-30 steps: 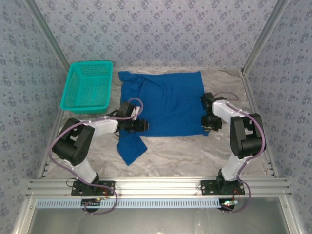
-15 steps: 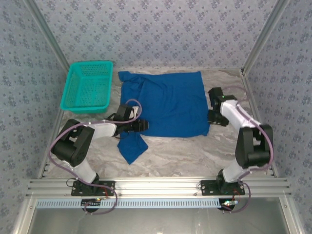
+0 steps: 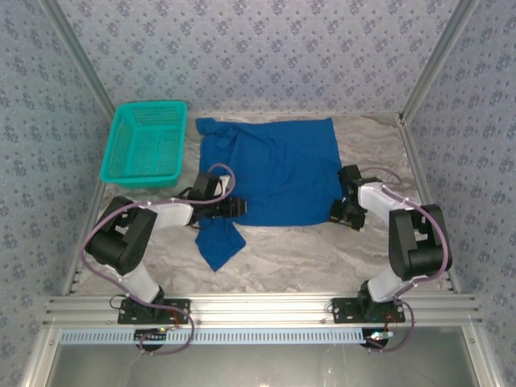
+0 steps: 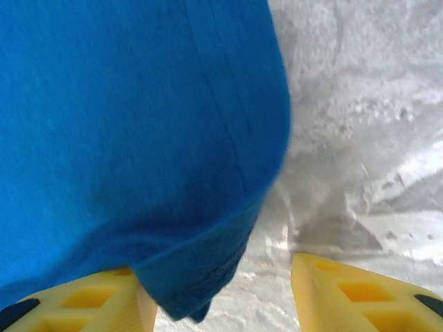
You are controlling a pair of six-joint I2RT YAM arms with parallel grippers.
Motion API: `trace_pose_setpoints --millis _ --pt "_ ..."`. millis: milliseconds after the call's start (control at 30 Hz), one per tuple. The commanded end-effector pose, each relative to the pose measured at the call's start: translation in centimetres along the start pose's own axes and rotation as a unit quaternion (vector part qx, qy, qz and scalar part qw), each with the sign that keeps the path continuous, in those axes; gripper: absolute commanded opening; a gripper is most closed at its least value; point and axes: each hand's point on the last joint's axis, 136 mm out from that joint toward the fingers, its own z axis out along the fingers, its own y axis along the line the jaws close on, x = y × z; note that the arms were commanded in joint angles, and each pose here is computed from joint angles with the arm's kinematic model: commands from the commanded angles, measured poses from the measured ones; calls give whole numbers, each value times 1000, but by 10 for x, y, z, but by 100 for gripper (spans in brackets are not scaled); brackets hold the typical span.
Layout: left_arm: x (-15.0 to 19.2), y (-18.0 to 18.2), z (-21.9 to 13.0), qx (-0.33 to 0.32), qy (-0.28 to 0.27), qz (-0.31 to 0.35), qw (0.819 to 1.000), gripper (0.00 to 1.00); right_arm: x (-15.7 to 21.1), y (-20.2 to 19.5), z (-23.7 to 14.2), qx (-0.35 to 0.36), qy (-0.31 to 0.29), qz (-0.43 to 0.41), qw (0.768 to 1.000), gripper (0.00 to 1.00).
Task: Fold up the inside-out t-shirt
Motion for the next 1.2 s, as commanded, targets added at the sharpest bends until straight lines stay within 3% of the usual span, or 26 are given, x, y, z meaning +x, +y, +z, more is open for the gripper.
trace_pose_setpoints --millis 0,300,500,700,867,1033,1167 --pt "61 24 11 -32 97 -31 994 61 -5 8 9 -18 -1 -2 1000 55" --pt "68 30 16 -39 110 -31 993 60 -24 8 2 -6 -31 -24 999 50" --pt "80 39 14 -53 122 -33 991 59 -36 -34 -4 67 -35 45 996 43" --pt "100 60 13 -74 138 -56 986 49 -49 -58 -11 97 -44 71 992 41" --pt "105 64 10 -74 138 -60 986 48 -57 -83 -20 125 -53 83 987 38" --pt "98 56 11 -58 131 -60 988 48 -43 -39 -43 43 -83 5 996 45" --pt "95 53 14 -53 132 -59 988 48 -10 -18 -36 10 -50 -16 999 51"
